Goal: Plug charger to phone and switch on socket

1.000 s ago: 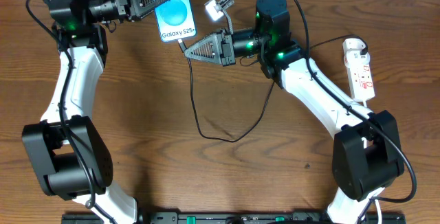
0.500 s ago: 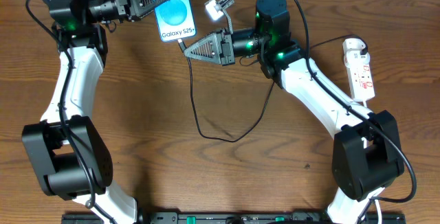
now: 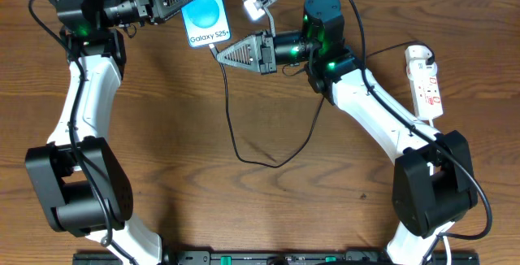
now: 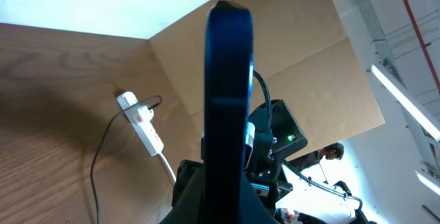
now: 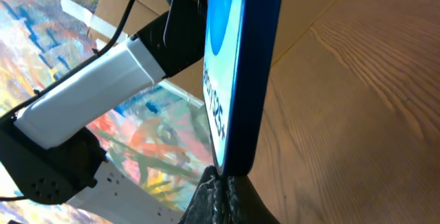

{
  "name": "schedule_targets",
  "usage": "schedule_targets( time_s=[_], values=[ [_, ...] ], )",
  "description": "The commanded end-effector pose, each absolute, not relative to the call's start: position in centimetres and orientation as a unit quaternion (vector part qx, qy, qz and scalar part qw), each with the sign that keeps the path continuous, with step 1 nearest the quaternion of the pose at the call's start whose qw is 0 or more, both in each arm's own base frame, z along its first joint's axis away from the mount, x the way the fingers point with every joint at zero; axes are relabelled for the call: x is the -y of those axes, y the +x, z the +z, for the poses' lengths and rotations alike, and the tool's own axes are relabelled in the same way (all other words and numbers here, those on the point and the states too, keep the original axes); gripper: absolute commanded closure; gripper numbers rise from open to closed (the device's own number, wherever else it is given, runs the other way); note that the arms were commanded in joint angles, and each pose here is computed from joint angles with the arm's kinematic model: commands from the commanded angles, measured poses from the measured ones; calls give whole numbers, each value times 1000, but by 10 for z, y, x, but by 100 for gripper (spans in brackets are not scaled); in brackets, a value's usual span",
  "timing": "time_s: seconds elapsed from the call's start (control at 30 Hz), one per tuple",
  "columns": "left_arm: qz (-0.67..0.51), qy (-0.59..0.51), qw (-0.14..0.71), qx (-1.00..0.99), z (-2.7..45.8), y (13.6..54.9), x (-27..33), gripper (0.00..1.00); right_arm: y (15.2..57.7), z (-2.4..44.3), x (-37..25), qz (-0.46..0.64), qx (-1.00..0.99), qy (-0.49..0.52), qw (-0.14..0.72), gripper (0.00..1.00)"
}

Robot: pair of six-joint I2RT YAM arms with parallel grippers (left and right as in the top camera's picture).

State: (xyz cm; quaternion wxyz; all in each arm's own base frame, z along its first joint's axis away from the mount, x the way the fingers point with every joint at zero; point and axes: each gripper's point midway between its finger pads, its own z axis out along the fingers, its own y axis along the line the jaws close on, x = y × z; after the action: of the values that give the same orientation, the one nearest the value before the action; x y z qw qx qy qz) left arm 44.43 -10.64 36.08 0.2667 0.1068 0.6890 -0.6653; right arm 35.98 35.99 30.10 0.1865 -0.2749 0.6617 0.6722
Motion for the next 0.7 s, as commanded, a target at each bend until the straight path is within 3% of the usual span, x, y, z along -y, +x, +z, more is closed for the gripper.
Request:
schedule_targets(
  time_s=[0.0,0.67],
  values=[
    [-661,132,269,-688,368,435,110,93,368,300,-366,668,-671,-253,200,99],
    [-660,130,272,-688,368,436,107,93,371,294,-372,661,-686,-231,198,99]
  ],
)
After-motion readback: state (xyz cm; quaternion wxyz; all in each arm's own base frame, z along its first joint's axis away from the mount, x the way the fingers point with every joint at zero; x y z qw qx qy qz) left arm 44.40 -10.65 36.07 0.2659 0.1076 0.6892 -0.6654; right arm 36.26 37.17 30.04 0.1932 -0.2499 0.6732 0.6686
